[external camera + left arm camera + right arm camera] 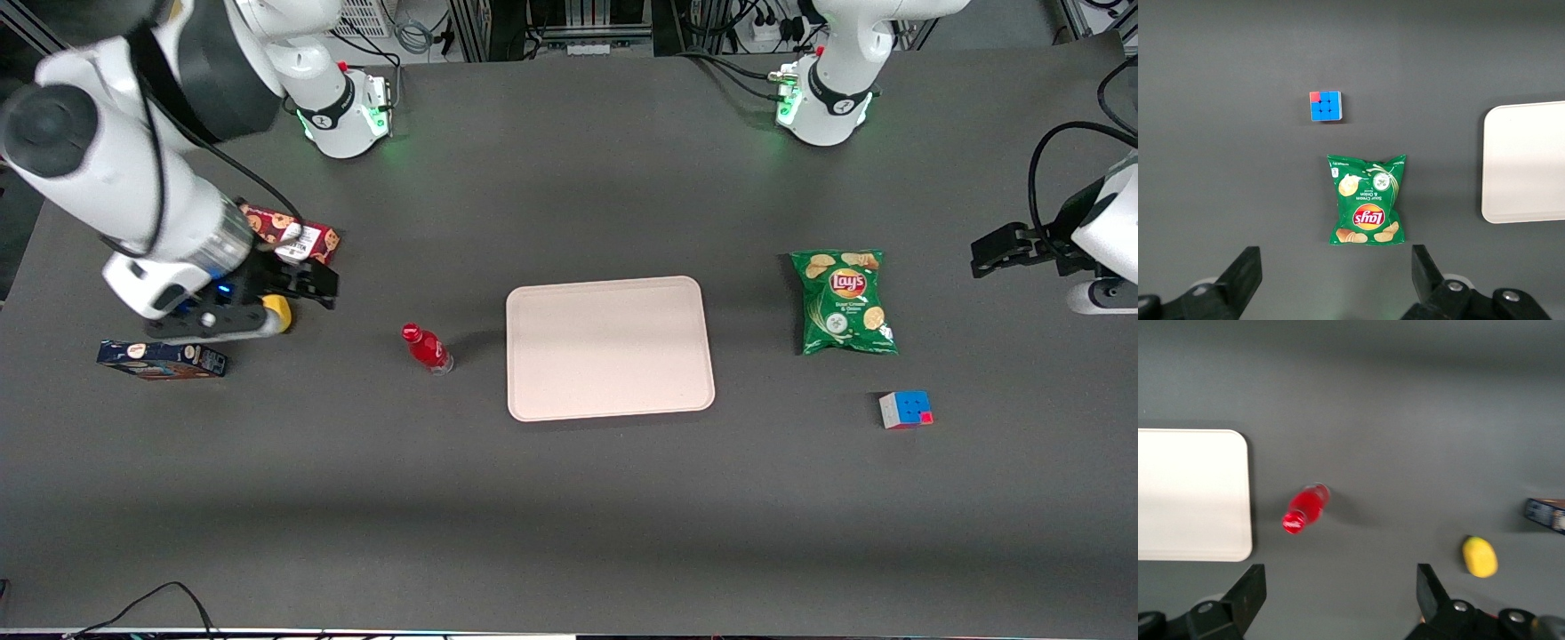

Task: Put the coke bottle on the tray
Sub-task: 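Move the right gripper down toward the red Coca-Cola bottle, then close the right gripper around the red bottle's body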

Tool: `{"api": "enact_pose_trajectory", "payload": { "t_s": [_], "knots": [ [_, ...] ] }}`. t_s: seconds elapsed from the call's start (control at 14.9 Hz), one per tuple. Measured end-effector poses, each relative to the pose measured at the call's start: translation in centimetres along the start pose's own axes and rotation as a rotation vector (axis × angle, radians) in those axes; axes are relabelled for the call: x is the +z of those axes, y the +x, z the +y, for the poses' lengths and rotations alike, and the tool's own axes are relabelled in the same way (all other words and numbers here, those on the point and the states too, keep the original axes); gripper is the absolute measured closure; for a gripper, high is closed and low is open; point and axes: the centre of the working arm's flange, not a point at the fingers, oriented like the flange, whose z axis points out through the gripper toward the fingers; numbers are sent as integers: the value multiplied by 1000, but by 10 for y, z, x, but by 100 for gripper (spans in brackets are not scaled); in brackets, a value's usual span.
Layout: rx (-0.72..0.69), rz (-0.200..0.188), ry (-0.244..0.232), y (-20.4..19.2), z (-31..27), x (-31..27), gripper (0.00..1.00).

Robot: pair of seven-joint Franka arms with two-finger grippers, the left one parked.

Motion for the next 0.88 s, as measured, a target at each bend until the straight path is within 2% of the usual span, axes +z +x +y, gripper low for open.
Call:
{"api": "enact_pose_trajectory", "payload": {
  "t_s": [0.2, 0.4, 0.88],
  "knots": [
    [18, -27, 20, 11, -38, 45, 0],
    [8, -20, 41, 18, -64, 90, 0],
    [2, -31, 44, -2, -64, 173, 0]
  ]
}}
